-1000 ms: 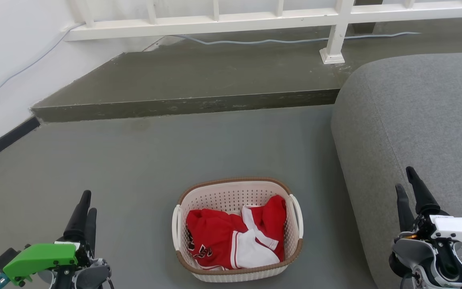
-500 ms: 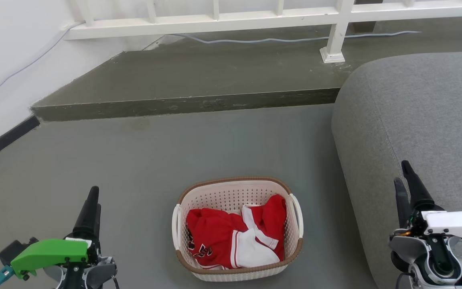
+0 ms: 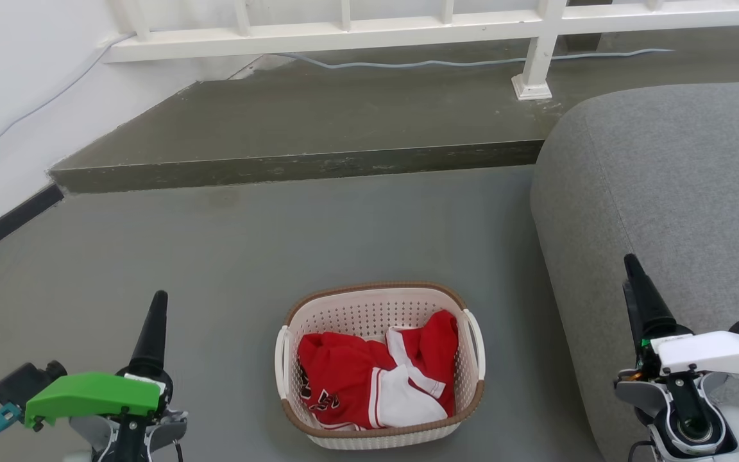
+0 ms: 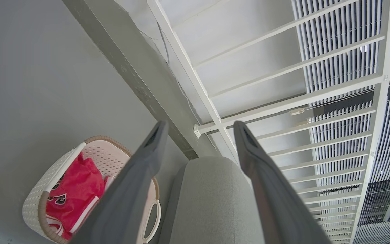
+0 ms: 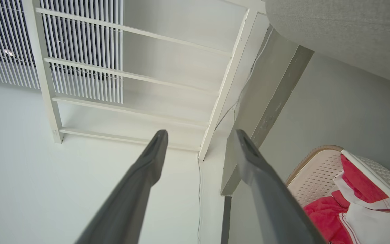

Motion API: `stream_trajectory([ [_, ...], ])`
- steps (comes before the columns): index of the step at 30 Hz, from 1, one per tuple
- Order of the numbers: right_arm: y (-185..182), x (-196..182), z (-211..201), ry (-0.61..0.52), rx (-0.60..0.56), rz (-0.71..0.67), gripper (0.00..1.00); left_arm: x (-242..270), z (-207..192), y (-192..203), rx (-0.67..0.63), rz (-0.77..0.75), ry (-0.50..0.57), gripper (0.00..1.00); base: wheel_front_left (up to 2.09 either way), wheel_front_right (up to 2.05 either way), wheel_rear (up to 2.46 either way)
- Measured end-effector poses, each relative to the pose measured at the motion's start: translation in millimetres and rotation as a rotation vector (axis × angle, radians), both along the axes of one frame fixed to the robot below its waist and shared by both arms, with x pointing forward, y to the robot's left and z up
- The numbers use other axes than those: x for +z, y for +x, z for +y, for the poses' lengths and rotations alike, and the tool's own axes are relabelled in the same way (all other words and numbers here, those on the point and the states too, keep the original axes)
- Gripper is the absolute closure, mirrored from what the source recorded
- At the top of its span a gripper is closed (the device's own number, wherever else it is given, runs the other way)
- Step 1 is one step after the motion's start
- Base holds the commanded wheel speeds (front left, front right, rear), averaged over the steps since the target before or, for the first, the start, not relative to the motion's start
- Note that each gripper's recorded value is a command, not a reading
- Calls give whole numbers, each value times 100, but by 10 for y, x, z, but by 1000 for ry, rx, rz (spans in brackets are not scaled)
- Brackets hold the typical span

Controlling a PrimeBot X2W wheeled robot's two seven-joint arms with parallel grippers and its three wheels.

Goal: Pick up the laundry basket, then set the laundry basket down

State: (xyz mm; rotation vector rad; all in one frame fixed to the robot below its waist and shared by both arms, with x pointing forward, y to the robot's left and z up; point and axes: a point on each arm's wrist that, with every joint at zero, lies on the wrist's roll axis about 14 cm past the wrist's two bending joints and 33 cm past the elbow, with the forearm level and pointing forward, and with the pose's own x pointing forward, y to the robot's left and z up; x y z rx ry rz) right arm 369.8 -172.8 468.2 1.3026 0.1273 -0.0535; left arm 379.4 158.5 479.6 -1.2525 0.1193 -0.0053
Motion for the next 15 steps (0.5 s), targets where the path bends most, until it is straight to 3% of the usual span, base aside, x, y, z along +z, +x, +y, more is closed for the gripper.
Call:
stream_trajectory([
  [15, 41, 56, 78, -251, 67, -39, 0, 160, -57, 49, -39, -82, 304, 0, 0, 0, 0],
])
